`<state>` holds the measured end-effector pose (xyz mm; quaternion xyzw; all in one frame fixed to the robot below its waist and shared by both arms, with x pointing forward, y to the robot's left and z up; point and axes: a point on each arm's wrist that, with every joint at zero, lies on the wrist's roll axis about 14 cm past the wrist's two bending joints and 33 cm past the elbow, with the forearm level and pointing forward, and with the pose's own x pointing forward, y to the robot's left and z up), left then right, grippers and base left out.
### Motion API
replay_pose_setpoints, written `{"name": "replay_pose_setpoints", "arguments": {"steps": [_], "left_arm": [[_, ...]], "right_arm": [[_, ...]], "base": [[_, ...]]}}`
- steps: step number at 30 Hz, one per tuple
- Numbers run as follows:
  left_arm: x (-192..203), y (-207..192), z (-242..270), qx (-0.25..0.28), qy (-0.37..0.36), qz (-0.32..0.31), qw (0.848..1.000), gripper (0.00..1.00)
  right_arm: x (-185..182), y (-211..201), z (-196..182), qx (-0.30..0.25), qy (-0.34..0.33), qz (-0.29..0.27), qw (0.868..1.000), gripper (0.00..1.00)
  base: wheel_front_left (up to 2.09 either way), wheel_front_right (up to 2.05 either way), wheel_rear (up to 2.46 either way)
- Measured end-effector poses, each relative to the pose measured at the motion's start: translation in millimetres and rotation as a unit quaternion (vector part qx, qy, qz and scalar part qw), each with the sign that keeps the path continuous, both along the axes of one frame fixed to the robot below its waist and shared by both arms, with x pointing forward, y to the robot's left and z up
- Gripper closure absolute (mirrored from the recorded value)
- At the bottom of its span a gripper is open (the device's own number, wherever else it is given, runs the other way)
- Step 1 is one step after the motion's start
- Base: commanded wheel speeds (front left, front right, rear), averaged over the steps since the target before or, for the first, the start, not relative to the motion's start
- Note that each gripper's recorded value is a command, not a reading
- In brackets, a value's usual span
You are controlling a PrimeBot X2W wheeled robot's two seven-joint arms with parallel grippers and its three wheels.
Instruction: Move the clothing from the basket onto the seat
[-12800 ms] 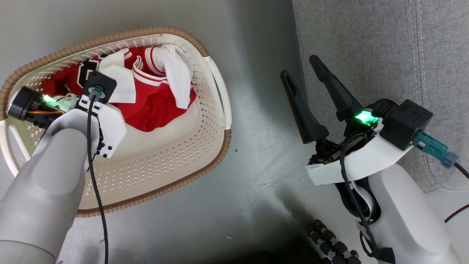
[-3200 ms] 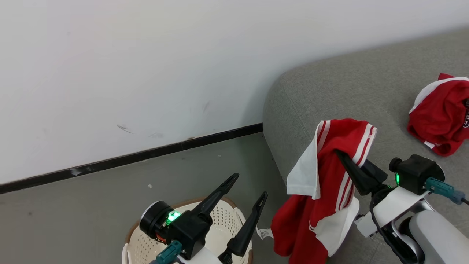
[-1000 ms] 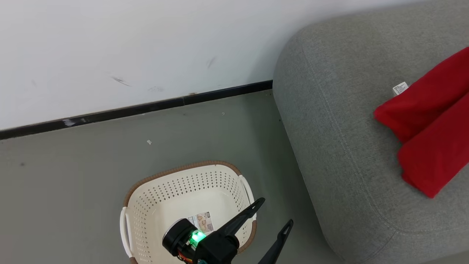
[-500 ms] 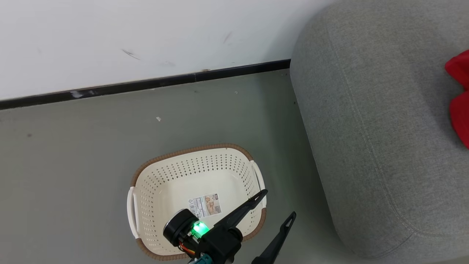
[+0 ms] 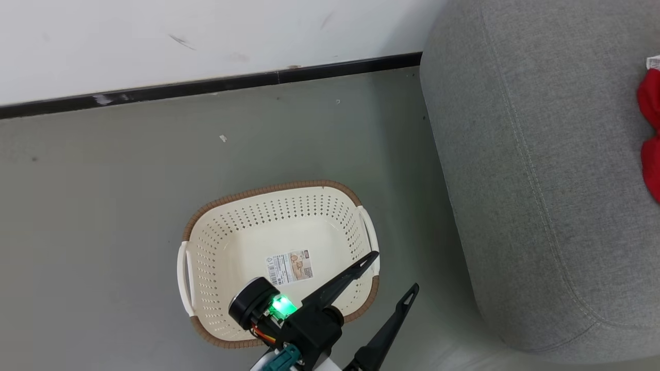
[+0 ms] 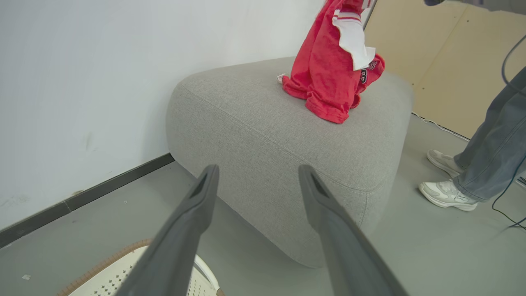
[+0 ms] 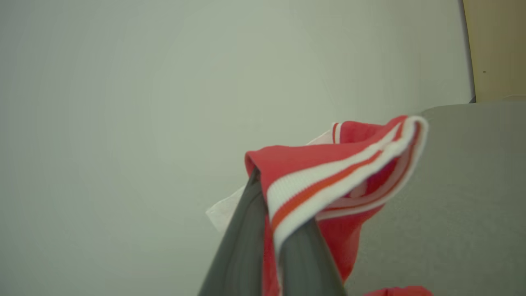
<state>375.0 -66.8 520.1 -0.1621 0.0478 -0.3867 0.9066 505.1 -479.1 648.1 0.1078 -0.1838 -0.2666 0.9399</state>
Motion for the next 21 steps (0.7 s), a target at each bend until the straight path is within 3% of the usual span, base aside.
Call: {"name": "replay_pose_setpoints", "arguments": {"steps": [6, 17, 18, 21], "left_arm": [[8, -3, -6, 0.004, 0.002, -0.006, 1.0, 0.0], [19, -8, -16, 0.003, 0.008, -0.015, 1.0, 0.0], [20, -7, -16, 0.003, 0.008, -0.014, 1.0, 0.0], [24, -7, -18, 0.002, 0.008, -0.012, 1.0, 0.0]], "right_arm": [[-7, -10, -55, 0.026, 0.062, -0.02, 0.997, 1.0], [-7, -7, -103, 0.062, 0.099, -0.031, 0.993, 1.0], [-7, -6, -107, 0.065, 0.103, -0.031, 0.992, 0.96], [-5, -3, -116, 0.07, 0.112, -0.029, 0.991, 0.65]], "base": [[0.0, 0.0, 0.0], [0.0, 0.0, 0.0], [0.0, 0.0, 0.0], [0.0, 0.0, 0.0]]}}
